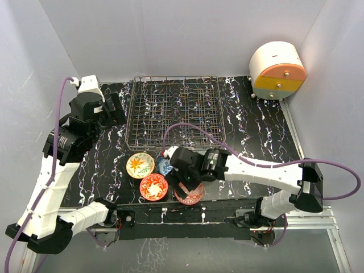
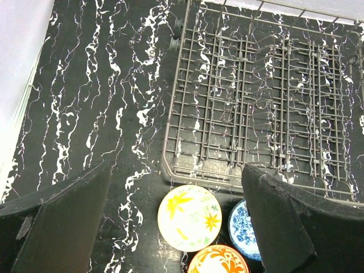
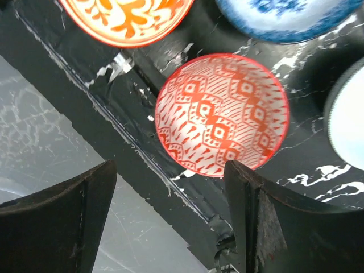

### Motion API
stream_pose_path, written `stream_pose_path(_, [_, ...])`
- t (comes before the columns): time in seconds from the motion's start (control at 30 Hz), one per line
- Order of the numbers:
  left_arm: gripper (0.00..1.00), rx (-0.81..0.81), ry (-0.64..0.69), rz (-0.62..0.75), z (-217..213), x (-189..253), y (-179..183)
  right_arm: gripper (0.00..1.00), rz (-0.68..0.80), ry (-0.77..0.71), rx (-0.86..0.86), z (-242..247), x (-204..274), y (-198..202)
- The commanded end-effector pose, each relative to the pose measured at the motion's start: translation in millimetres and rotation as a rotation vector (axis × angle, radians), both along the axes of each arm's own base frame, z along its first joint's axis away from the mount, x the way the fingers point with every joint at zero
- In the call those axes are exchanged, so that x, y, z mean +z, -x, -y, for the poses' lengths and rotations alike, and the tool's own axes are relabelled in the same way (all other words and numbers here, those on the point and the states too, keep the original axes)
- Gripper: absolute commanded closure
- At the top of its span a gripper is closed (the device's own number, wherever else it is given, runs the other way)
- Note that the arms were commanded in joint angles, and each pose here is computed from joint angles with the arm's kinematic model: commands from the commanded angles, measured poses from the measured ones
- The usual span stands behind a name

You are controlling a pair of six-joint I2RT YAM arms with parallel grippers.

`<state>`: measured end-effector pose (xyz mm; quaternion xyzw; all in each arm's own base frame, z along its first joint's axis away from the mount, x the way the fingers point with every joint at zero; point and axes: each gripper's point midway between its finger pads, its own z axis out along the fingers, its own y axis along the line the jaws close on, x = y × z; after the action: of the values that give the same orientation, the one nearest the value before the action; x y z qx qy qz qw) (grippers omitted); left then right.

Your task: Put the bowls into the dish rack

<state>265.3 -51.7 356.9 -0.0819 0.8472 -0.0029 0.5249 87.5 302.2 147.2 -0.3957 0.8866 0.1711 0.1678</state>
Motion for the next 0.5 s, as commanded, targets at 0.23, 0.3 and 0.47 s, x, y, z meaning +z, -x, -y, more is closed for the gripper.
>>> stream_pose_path(0.23, [0.03,0.027,0.004,-0.019,-8,-7,13,0.23,0.069,0.024,0.03,-17,-46,14])
stream_pose_path(0.3, [0.03,0.032,0.009,-0.027,-8,-10,14,0.23,0.078,0.04,0.045,-17,-56,17])
stream_pose_path(0.47, [0.03,0.043,0.02,-0.041,-9,-17,18,0.26,0.14,0.053,0.074,-24,-69,16])
